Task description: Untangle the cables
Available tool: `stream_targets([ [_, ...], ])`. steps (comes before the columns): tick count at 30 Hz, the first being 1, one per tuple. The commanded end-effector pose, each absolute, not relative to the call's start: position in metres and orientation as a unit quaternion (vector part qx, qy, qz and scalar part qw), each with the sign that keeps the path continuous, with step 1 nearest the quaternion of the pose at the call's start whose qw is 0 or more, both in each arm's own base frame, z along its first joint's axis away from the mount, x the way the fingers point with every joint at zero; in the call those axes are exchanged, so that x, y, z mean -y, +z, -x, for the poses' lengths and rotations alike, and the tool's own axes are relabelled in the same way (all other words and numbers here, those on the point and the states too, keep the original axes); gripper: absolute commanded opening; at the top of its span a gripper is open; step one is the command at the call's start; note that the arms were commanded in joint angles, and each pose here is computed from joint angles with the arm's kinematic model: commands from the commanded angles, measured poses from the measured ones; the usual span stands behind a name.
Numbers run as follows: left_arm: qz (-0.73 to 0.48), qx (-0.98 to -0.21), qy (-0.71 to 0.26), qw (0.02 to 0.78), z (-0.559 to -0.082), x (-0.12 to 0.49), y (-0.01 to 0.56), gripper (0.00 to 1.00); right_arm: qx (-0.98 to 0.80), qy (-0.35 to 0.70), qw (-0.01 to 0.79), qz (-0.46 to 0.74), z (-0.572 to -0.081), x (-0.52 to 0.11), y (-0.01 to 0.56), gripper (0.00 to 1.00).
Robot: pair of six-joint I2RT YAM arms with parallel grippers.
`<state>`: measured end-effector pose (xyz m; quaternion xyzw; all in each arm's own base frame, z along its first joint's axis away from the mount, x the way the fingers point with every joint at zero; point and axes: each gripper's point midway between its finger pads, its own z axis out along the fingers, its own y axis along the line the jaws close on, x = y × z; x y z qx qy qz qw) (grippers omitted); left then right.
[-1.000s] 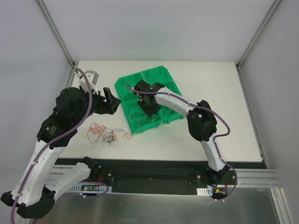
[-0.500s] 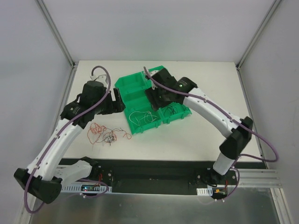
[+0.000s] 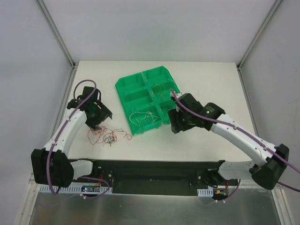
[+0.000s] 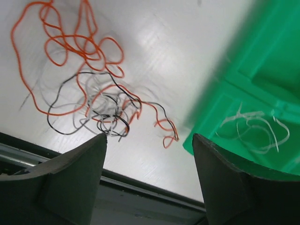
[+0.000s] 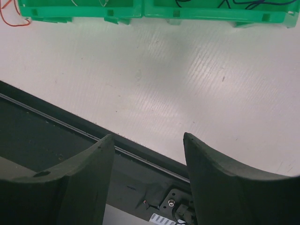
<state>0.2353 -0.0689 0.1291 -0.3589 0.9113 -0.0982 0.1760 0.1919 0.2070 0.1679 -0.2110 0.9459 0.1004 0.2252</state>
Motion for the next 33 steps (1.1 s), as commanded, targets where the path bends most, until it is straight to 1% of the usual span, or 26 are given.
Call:
stream_targets([
  [1, 0.462, -0.875, -0.026, 0.14, -0.241, 0.029, 0.105, 0.7, -0.936, 0.13, 0.262, 0.197, -0.179, -0.193, 0.188, 0.63],
  [3, 0.459, -0.877, 0.001, 0.145, -0.253, 0.012, 0.096, 0.66, -0.934, 0.126, 0.268, 0.199, -0.174, -0.184, 0.189, 0.63],
  [5, 0.438, -0.889, 0.032, 0.133, -0.261, -0.002, 0.082, 0.65, -0.932, 0.123, 0.275, 0.2, -0.17, -0.176, 0.191, 0.63],
  [8, 0.407, -0.908, 0.042, 0.087, -0.267, 0.0, 0.06, 0.64, -0.929, 0.121, 0.286, 0.2, -0.168, -0.168, 0.193, 0.64],
  [9, 0.408, -0.909, 0.041, 0.071, -0.265, 0.003, 0.052, 0.63, -0.929, 0.117, 0.29, 0.199, -0.17, -0.165, 0.194, 0.64],
  [10, 0.415, -0.907, 0.042, 0.06, -0.264, 0.003, 0.046, 0.58, -0.928, 0.113, 0.294, 0.199, -0.171, -0.162, 0.195, 0.64],
  [11, 0.418, -0.905, 0.046, 0.059, -0.265, 0.002, 0.044, 0.53, -0.928, 0.11, 0.297, 0.197, -0.173, -0.159, 0.197, 0.64],
  [12, 0.42, -0.904, 0.053, 0.064, -0.266, -0.001, 0.045, 0.44, -0.928, 0.105, 0.299, 0.196, -0.175, -0.156, 0.198, 0.64],
  [13, 0.42, -0.902, 0.06, 0.077, -0.27, -0.005, 0.05, 0.38, -0.927, 0.103, 0.302, 0.197, -0.176, -0.155, 0.201, 0.64],
  [16, 0.412, -0.895, 0.088, 0.144, -0.285, -0.025, 0.078, 0.0, -0.926, 0.099, 0.304, 0.202, -0.179, -0.153, 0.205, 0.64],
  [19, 0.418, -0.875, 0.133, 0.207, -0.289, -0.048, 0.129, 0.0, -0.926, 0.103, 0.302, 0.202, -0.18, -0.156, 0.207, 0.64],
  [21, 0.431, -0.852, 0.144, 0.26, -0.287, -0.06, 0.171, 0.0, -0.924, 0.101, 0.301, 0.216, -0.182, -0.157, 0.207, 0.64],
  [24, 0.453, -0.816, 0.142, 0.33, -0.28, -0.071, 0.234, 0.0, -0.924, 0.107, 0.294, 0.221, -0.184, -0.163, 0.205, 0.64],
  [26, 0.467, -0.788, 0.124, 0.381, -0.272, -0.074, 0.274, 0.0, -0.924, 0.113, 0.29, 0.223, -0.186, -0.169, 0.206, 0.64],
  [28, 0.476, -0.761, 0.079, 0.434, -0.264, -0.07, 0.314, 0.0, -0.923, 0.119, 0.286, 0.227, -0.189, -0.175, 0.206, 0.64],
  [30, 0.451, -0.753, 0.009, 0.479, -0.269, -0.053, 0.347, 0.0, -0.922, 0.125, 0.287, 0.228, -0.192, -0.181, 0.21, 0.64],
  [33, 0.33, -0.753, -0.145, 0.55, -0.289, -0.001, 0.399, 0.0, -0.918, 0.138, 0.291, 0.23, -0.199, -0.191, 0.219, 0.64],
])
